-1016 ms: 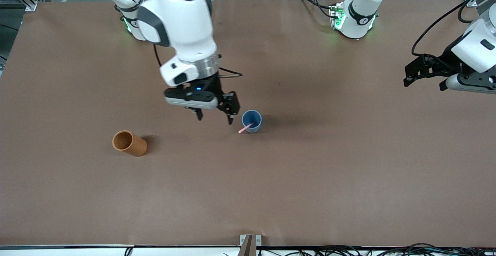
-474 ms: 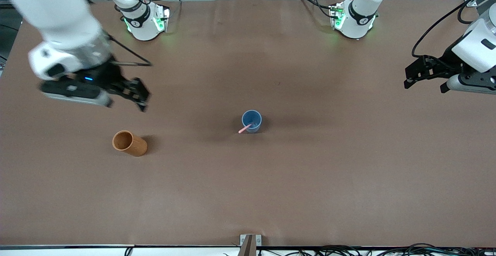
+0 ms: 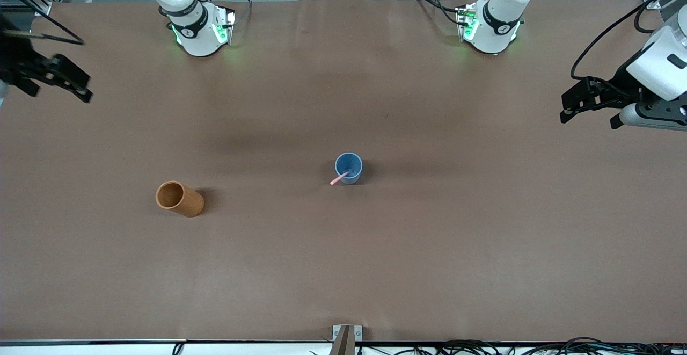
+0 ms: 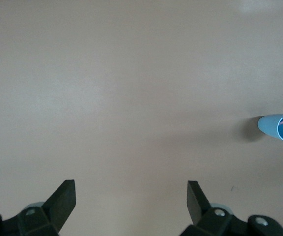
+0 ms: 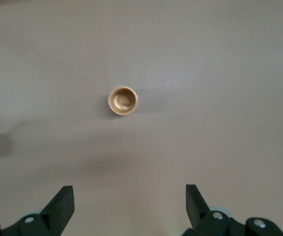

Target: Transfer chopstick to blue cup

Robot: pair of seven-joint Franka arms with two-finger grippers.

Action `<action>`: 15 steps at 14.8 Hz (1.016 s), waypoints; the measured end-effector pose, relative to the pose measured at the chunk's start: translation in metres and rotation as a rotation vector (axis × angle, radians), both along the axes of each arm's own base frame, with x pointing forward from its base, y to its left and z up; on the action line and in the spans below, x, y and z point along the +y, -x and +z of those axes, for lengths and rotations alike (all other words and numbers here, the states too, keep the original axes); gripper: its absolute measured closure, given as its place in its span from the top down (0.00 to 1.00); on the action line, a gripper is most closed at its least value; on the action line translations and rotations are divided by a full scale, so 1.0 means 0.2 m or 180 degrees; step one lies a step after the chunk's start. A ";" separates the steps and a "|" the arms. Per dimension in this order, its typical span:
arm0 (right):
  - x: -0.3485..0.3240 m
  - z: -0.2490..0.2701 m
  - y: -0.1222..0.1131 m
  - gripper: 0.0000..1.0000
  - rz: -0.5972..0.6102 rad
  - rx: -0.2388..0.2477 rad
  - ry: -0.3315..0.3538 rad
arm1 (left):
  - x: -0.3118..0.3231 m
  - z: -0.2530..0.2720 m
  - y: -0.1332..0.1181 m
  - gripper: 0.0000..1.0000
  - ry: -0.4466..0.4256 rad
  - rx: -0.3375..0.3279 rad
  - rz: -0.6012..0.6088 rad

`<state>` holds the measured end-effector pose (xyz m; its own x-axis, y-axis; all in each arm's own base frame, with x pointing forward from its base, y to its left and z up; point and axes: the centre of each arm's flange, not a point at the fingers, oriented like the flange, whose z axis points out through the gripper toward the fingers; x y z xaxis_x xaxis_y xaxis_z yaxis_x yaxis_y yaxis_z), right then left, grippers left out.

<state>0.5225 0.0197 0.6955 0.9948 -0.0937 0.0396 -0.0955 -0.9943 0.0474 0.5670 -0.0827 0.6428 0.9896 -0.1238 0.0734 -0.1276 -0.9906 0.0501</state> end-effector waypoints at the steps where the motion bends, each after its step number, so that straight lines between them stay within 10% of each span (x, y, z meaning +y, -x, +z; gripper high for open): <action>1: -0.06 0.00 0.03 1.00 0.0027 0.0015 -0.0013 | 0.00 0.00 0.00 1.00 0.0000 0.0000 0.0000; 15: -0.18 -0.07 -0.07 1.00 0.0176 0.0023 -0.0099 | 0.00 0.00 0.00 1.00 0.0000 0.0000 -0.0004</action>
<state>0.5373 -0.0170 0.6809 0.9988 -0.0397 0.0301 -0.0403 -0.9990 0.0168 0.5670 -0.0827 0.6428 0.9894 -0.1250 0.0735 -0.1288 -0.9904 0.0500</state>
